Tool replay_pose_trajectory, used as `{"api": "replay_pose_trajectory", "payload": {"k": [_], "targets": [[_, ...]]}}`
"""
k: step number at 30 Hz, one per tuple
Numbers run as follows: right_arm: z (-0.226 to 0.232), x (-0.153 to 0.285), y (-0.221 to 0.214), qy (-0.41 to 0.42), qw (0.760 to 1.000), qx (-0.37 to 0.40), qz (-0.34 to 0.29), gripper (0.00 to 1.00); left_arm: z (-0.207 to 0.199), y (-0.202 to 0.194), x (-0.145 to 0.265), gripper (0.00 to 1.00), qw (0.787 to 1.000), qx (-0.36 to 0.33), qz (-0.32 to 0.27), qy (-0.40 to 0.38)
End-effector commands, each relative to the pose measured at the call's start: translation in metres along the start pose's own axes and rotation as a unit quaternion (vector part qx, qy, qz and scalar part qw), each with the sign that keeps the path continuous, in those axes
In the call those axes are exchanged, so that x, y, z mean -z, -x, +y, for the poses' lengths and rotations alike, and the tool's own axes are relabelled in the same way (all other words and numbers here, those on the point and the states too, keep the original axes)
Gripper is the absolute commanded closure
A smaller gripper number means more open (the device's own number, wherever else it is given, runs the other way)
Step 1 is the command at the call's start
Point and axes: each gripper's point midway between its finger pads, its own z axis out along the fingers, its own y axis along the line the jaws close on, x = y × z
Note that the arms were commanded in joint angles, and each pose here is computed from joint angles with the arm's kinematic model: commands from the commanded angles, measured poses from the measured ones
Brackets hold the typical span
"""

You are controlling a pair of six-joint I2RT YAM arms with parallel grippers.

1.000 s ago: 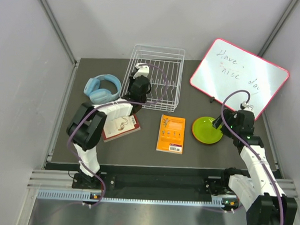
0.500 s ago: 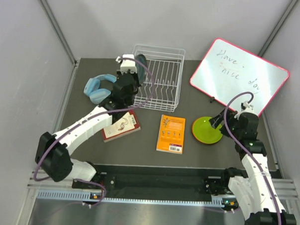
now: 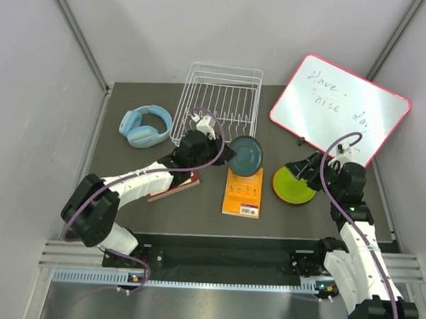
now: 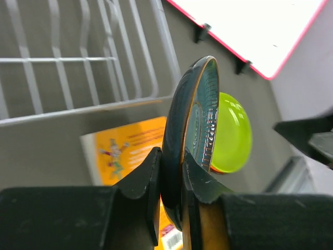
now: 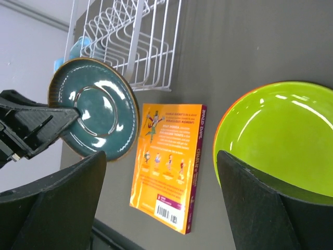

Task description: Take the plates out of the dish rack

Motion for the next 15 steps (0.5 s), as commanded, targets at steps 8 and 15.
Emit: {"api": "replay_pose_trajectory", "payload": {"k": [8,15], "targets": [[0.044,-0.02,-0.009,0.095,0.995,0.003,0.013,0.14,-0.11,0.01,0.01,1.0,0.981,0.032,-0.027,-0.187],[0.063,-0.026,-0.022,0.137,0.99,0.002,0.037,0.4,-0.123,-0.006,0.013,1.0,0.975,0.028,-0.01,-0.219]]}}
